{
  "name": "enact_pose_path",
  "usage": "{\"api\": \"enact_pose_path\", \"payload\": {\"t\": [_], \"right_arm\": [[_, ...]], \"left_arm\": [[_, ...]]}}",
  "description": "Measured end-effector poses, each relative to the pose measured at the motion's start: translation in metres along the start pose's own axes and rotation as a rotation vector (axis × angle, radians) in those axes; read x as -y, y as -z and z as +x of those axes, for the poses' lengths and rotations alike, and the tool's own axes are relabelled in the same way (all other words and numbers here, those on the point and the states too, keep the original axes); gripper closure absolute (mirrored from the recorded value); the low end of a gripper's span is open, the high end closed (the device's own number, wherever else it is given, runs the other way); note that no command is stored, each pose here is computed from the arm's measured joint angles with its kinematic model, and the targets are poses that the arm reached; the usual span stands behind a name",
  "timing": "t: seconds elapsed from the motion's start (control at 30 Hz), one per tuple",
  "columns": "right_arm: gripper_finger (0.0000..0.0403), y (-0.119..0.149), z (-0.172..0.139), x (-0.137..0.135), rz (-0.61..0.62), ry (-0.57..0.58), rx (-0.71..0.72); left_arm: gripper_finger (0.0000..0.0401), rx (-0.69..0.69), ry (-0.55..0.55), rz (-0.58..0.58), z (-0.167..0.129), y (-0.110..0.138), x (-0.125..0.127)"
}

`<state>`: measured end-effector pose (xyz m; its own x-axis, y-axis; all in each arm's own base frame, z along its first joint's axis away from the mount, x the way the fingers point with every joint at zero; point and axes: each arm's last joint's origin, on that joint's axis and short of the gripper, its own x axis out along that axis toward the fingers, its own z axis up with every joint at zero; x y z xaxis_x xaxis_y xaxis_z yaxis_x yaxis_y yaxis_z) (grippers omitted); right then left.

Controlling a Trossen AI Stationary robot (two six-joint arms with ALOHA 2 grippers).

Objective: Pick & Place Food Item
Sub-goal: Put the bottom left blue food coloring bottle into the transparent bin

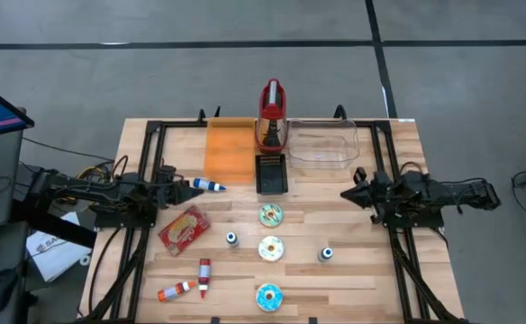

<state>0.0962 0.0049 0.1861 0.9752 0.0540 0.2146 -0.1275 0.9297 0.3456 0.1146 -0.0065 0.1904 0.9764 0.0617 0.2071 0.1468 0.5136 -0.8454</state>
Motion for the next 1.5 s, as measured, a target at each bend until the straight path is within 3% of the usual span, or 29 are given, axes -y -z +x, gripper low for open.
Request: {"api": "enact_pose_path", "payload": {"t": [0.23,0.3,0.4,0.6,1.03,1.17,1.27,1.5], "right_arm": [[0.0403,-0.023,-0.003,-0.008,-0.004,-0.062,0.246],[0.0403,-0.025,-0.004,-0.006,0.03,-0.011,0.289],[0.0403,-0.03,-0.005,-0.004,0.19,0.078,0.362],[0.0403,-0.033,-0.006,-0.002,0.262,0.178,0.425],[0.0403,-0.05,-0.013,-0.011,0.32,0.05,0.584],[0.0403,-0.05,-0.013,-0.012,0.39,-0.011,0.571],[0.0403,-0.048,-0.01,-0.013,0.434,-0.043,0.537],[0.0403,-0.044,-0.004,-0.015,0.472,-0.037,0.494]], "left_arm": [[0.0399,0.1,-0.061,0.001,0.001,-0.003,-0.002],[0.0399,0.106,-0.082,0.005,0.002,-0.002,-0.003],[0.0399,0.095,-0.107,-0.011,0.003,0.0,-0.006],[0.0399,0.073,-0.147,-0.022,0.006,0.003,-0.011],[0.0399,0.037,-0.159,-0.012,0.008,0.006,-0.013],[0.0396,-0.128,-0.119,-0.022,0.009,0.014,-0.014],[0.0389,-0.276,-0.092,-0.108,0.01,0.024,-0.013],[0.0363,-0.511,0.035,-0.151,0.026,0.043,0.031]]}}
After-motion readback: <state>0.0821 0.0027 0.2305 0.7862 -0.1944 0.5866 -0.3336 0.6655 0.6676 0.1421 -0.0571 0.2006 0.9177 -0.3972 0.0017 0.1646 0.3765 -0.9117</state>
